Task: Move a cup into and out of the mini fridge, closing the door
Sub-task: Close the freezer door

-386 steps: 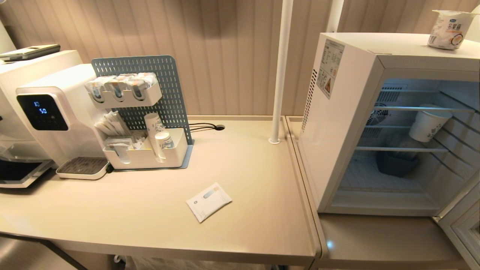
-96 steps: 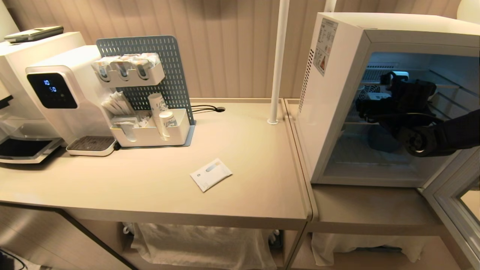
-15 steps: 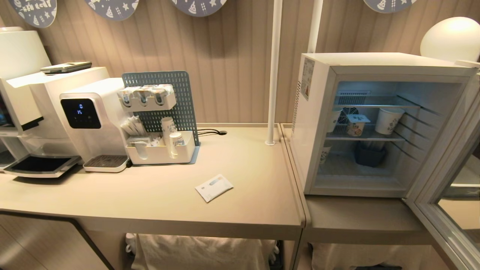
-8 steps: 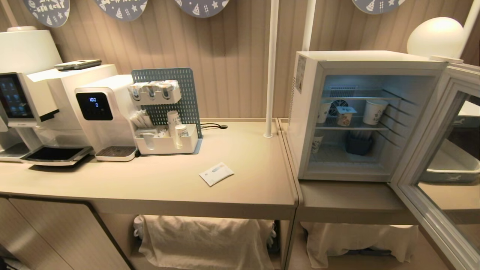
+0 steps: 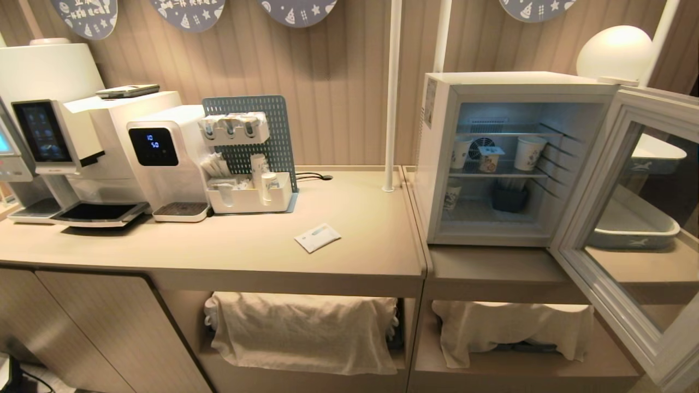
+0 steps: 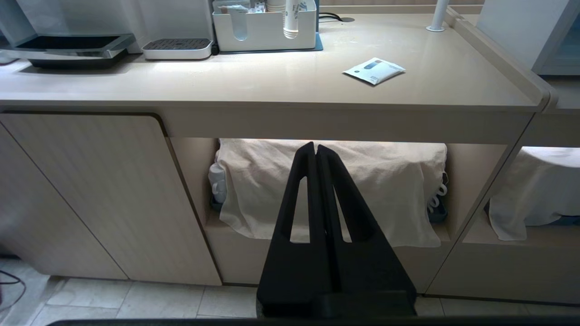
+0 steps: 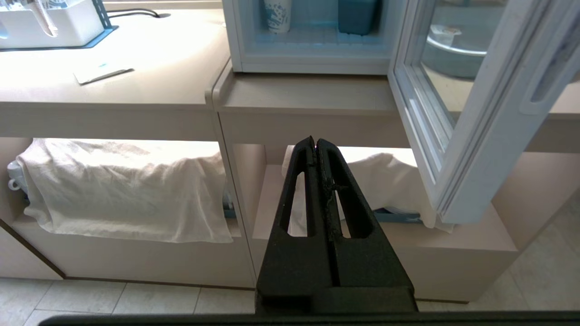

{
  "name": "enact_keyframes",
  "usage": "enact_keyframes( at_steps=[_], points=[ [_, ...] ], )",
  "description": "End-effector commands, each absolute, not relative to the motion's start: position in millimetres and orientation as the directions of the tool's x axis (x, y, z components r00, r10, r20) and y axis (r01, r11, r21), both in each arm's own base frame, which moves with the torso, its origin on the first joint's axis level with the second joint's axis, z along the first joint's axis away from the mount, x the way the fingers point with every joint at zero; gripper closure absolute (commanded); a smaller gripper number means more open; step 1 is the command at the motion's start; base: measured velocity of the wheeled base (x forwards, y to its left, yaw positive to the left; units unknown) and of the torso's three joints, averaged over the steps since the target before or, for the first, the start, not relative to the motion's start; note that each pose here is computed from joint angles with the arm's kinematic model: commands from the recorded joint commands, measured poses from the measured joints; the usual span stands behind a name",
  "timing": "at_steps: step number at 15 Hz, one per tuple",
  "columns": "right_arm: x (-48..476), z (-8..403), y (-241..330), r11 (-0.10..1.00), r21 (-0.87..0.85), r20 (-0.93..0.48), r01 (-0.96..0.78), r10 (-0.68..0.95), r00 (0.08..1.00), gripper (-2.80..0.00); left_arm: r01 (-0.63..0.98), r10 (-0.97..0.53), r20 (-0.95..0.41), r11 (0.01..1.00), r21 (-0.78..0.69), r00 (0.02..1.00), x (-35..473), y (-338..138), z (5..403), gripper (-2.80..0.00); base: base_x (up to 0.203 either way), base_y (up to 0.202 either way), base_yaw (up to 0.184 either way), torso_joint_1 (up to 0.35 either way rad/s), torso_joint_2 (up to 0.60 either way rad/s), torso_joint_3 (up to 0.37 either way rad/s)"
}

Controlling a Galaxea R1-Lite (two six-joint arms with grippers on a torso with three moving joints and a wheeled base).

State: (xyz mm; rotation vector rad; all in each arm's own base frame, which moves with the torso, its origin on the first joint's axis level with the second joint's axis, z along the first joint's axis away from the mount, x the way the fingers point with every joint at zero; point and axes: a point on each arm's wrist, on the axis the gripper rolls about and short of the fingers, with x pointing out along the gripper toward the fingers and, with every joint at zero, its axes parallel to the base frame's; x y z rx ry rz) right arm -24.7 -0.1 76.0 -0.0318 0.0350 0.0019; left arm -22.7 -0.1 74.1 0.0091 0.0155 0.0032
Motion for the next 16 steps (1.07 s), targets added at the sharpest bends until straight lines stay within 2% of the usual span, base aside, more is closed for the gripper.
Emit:
enact_keyframes(
  at_steps=[1, 5, 16],
  points=[
    [-24.7, 76.2, -0.1, 0.999, -0.032, -0.037, -0.003, 0.002, 0.999, 0.0, -0.004, 0.005, -0.014, 1.0, 0.013, 1.0, -22.7, 0.0, 74.2, 0.0, 0.0, 0.0, 0.0, 0.0, 0.0, 0.0],
    [-24.7, 76.2, -0.1, 0.999, -0.032, -0.037, -0.003, 0.002, 0.999, 0.0, -0.006, 0.006, -0.015, 1.0, 0.023, 1.0, -22.6, 0.0, 74.3, 0.0, 0.002, -0.045, 0.002, 0.0, 0.0, 0.0],
    [-24.7, 75.9, -0.1, 0.999, -0.034, -0.04, -0.004, 0.003, 0.999, 0.0, -0.006, 0.006, -0.014, 1.0, 0.023, 1.0, -22.7, 0.0, 74.3, 0.0, 0.0, -0.192, -0.001, 0.002, 0.0, 0.002]
  ],
)
